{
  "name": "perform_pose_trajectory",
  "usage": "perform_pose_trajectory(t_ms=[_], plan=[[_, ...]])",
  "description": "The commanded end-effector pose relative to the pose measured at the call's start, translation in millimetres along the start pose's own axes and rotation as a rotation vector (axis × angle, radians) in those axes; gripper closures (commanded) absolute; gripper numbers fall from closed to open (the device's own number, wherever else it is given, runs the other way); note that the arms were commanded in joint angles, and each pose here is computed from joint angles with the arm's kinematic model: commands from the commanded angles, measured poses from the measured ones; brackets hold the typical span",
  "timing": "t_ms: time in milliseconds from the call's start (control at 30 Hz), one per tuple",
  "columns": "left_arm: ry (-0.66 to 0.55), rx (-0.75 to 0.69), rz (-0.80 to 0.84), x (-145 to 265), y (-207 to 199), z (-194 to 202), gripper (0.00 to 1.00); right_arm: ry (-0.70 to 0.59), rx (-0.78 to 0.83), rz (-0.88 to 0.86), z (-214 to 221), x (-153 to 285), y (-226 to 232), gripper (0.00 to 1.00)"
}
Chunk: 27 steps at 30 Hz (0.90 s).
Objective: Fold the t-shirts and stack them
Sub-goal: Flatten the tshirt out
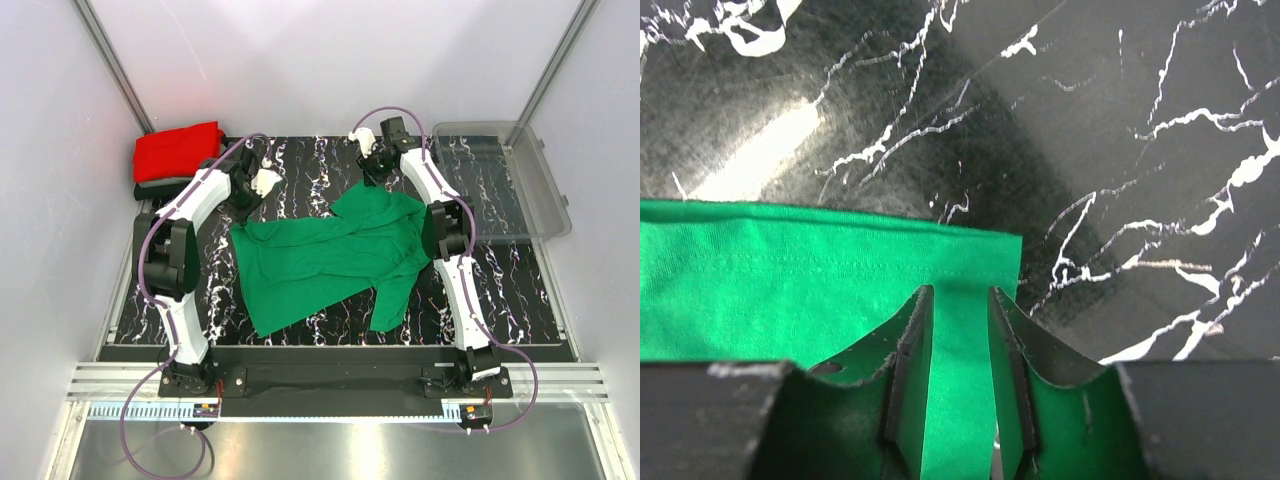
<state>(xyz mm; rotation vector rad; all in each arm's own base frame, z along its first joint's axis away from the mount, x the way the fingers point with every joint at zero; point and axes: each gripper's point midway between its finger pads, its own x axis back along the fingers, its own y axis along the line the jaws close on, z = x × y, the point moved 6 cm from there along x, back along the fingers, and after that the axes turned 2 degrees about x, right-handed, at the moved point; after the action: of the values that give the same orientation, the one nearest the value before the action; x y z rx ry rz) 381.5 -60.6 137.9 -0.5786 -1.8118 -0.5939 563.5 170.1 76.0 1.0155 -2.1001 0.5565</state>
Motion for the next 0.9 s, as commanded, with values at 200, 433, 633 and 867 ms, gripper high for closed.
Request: perform_pose_trajectory(t_ms=[200, 433, 633, 867], plan=[[-0.006, -0.011, -0.021, 2, 3, -5, 1.00, -0.027, -0.008, 0.002, -5, -5, -2, 0.64], [-0.003, -0.020, -0.015, -1, 1, -10, 1.00, 0.000, 0.009, 0.026, 2, -12, -6, 0.56], [-0.003, -0.031, -0.012, -3, -2, -14, 1.00, -0.027, 0.003, 0.052, -4, -15, -11, 0.53], [-0.002, -0.039, -0.009, -6, -3, -17, 1.00, -0.018, 0.013, 0.056, -1, -27, -8, 0.45]])
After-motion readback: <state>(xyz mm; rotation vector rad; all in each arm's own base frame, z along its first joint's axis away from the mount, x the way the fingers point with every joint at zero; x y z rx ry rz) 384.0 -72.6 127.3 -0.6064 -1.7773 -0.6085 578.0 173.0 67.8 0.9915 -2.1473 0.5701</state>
